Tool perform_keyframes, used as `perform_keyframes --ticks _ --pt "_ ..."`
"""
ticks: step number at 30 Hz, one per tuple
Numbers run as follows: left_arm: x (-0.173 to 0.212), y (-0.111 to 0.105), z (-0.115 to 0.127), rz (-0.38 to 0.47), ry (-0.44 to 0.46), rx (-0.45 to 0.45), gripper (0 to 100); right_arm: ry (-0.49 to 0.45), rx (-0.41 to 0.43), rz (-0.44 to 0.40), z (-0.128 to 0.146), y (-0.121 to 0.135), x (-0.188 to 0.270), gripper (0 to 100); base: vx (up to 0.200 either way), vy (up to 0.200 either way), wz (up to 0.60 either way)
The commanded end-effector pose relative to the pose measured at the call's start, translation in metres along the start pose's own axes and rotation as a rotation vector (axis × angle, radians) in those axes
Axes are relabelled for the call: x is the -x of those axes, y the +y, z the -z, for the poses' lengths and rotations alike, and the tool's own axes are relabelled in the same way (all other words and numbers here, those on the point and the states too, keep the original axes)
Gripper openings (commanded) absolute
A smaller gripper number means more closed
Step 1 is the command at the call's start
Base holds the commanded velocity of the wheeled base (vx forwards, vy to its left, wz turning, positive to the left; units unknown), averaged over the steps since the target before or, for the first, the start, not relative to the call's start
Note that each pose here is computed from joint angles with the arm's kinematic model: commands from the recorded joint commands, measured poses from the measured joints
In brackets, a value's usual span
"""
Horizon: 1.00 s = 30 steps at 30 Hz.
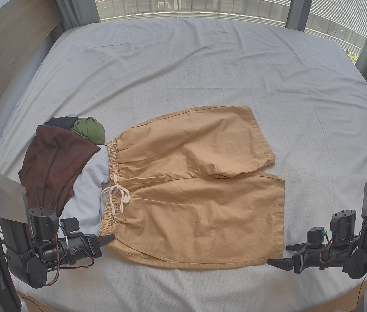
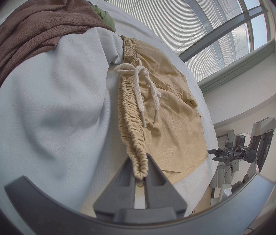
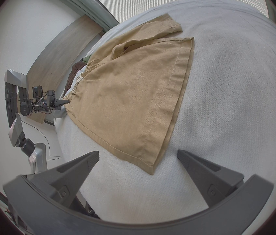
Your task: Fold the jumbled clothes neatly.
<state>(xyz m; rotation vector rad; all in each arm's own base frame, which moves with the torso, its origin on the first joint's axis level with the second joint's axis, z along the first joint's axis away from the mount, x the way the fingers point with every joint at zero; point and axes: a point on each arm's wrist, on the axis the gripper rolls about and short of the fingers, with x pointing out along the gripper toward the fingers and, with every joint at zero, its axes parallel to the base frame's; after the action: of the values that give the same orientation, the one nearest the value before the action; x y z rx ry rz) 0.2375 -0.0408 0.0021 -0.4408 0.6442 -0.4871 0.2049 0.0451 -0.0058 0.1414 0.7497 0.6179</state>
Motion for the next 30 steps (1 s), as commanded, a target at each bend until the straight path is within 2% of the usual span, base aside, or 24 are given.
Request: perform_keyframes --ticks 1,10,11,16,17,30 --pt "0.0 0.0 0.0 0.0 -0.001 0.0 0 0.043 -0.028 -0.002 0.013 -0.005 -0.009 100 0.0 0.0 0.0" --pt "0.0 0.0 0.0 0.001 -0.002 -0.002 0 0.051 -0.068 -0.029 0.016 -0.003 -0.016 100 0.0 0.0 0.0" --pt "0.0 0.0 0.0 0.001 0.0 -0.002 0 0.037 -0.083 -0.052 0.013 0.0 -0.016 100 0.0 0.0 0.0" --pt "0.0 -0.001 0.0 0.002 -0.001 -0.003 0 0.022 -0.08 -0.053 0.011 -0.001 -0.018 100 0.0 0.0 0.0" --pt "0.0 -0.001 -0.001 0.002 -0.003 -0.004 0 0.021 -0.081 -0.053 0.011 -0.001 -0.018 0 0.0 0.0 0.0" --pt "-0.001 -0.001 0.0 0.004 0.0 -0.004 0 0.004 -0.079 -0.048 0.008 -0.003 -0.018 0 0.0 0.0 0.0"
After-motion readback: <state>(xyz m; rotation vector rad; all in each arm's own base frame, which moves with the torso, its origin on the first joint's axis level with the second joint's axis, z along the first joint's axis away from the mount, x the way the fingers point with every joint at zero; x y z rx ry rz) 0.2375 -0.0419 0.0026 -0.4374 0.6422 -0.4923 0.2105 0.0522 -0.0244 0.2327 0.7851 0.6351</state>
